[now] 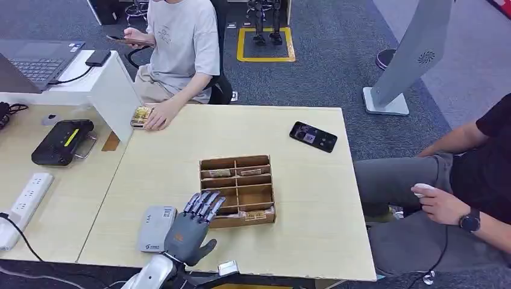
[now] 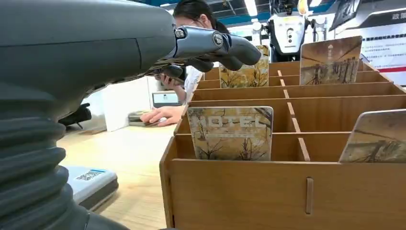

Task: Pass the card to the sensor for recognition and then transmit it.

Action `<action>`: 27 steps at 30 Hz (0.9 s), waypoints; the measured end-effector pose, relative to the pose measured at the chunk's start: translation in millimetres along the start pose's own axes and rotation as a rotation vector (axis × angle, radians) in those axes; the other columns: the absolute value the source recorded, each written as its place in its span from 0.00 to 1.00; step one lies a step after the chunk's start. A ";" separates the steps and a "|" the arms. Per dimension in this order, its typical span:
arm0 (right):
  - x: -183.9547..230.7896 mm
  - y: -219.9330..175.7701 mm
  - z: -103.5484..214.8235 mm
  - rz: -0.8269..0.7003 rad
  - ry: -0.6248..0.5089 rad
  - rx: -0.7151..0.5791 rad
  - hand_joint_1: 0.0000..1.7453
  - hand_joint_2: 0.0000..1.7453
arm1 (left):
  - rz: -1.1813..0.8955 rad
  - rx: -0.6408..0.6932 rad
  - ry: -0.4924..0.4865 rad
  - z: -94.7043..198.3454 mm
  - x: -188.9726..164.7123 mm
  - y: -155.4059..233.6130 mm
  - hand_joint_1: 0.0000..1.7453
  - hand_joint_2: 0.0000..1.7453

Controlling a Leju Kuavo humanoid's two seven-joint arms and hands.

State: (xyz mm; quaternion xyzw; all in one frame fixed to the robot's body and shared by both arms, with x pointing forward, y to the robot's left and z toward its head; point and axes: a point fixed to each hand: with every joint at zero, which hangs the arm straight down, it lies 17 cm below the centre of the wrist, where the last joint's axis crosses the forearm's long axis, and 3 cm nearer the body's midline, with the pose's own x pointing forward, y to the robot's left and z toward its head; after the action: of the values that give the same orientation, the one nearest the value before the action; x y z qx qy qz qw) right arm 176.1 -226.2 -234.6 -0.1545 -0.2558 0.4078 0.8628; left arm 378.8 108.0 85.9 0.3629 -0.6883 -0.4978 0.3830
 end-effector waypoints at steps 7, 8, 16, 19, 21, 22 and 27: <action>-1.0 0.9 -0.2 0.003 0.002 0.002 0.00 0.00 | 0.002 0.001 -0.001 -0.8 0.3 0.3 0.00 1.00; -1.0 1.1 -0.1 0.003 0.002 0.003 0.00 0.00 | 0.005 0.001 0.000 -0.9 0.4 0.2 0.00 1.00; -1.0 -0.4 -0.3 -0.006 0.003 -0.006 0.00 0.00 | 0.052 0.004 -0.007 -2.0 5.0 0.7 0.00 1.00; -0.8 -0.6 -0.4 -0.006 0.002 -0.007 0.00 0.00 | 0.053 0.004 -0.007 -1.9 4.9 0.6 0.00 1.00; -0.6 -0.7 -0.5 -0.006 0.001 -0.007 0.00 0.00 | 0.053 0.004 -0.008 -2.0 5.2 0.7 0.00 1.00; -0.5 -0.8 -0.5 -0.006 0.001 -0.007 0.00 0.00 | 0.053 0.003 -0.007 -1.9 5.1 0.5 0.00 1.00; 0.5 -1.3 -0.9 -0.008 -0.002 -0.007 0.00 0.00 | 0.063 -0.001 -0.003 -2.4 6.7 -1.4 0.00 1.00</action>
State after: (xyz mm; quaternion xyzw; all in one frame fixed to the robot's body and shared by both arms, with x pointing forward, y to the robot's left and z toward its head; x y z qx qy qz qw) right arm 177.8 -226.7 -234.5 -0.1558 -0.2586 0.4035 0.8637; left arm 378.2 100.8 86.2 0.3401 -0.6999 -0.4864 0.3975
